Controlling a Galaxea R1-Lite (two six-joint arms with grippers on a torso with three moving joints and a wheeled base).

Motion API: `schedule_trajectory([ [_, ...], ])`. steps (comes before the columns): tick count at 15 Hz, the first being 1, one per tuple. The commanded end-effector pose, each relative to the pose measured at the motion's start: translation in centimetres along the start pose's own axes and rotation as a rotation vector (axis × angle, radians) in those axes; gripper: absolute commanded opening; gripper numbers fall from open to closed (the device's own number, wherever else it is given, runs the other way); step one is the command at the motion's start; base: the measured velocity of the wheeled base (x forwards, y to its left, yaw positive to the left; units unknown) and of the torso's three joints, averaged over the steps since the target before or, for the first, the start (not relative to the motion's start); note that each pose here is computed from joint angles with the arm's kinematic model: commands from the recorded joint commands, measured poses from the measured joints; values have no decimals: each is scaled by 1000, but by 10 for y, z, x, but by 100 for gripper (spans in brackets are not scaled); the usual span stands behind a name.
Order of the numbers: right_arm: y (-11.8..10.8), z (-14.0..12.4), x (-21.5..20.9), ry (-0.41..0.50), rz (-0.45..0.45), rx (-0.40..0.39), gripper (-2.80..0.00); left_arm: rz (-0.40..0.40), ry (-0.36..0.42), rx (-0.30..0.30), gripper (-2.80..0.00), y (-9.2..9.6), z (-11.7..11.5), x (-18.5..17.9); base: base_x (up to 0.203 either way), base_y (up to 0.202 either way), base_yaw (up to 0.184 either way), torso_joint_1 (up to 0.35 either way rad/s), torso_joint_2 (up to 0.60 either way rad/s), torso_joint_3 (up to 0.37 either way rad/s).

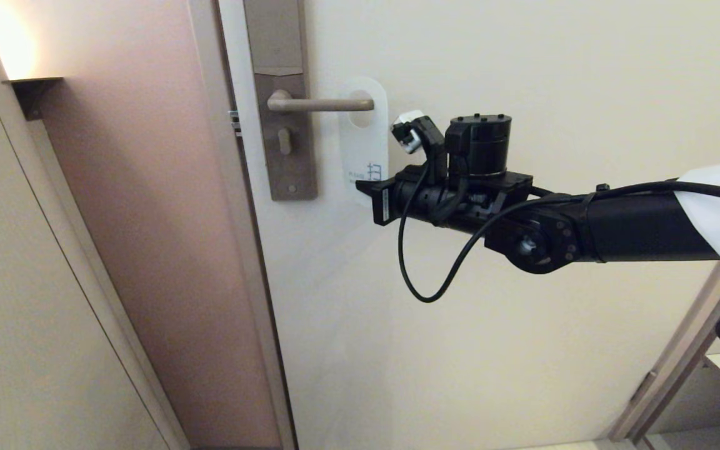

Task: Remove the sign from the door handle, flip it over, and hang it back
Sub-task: Hang the sign back with the other side facing out

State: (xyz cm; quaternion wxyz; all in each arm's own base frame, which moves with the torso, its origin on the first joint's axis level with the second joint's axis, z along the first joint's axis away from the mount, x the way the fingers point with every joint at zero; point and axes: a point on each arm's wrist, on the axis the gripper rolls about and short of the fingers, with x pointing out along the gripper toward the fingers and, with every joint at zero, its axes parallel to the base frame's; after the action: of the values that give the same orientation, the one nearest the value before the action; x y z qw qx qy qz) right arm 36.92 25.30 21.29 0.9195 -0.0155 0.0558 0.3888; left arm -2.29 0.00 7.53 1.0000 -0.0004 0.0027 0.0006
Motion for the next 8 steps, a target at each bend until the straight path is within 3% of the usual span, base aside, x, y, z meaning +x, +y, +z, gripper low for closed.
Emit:
schedule_trajectory([
  [1, 7, 0, 2, -2, 8, -2, -280, 0, 1, -1, -280, 0, 0, 0, 0, 0, 0, 0, 0, 0],
  [8, 43, 3, 9, -14, 40, -12, -280, 0, 1, -1, -280, 0, 0, 0, 0, 0, 0, 0, 0, 0],
])
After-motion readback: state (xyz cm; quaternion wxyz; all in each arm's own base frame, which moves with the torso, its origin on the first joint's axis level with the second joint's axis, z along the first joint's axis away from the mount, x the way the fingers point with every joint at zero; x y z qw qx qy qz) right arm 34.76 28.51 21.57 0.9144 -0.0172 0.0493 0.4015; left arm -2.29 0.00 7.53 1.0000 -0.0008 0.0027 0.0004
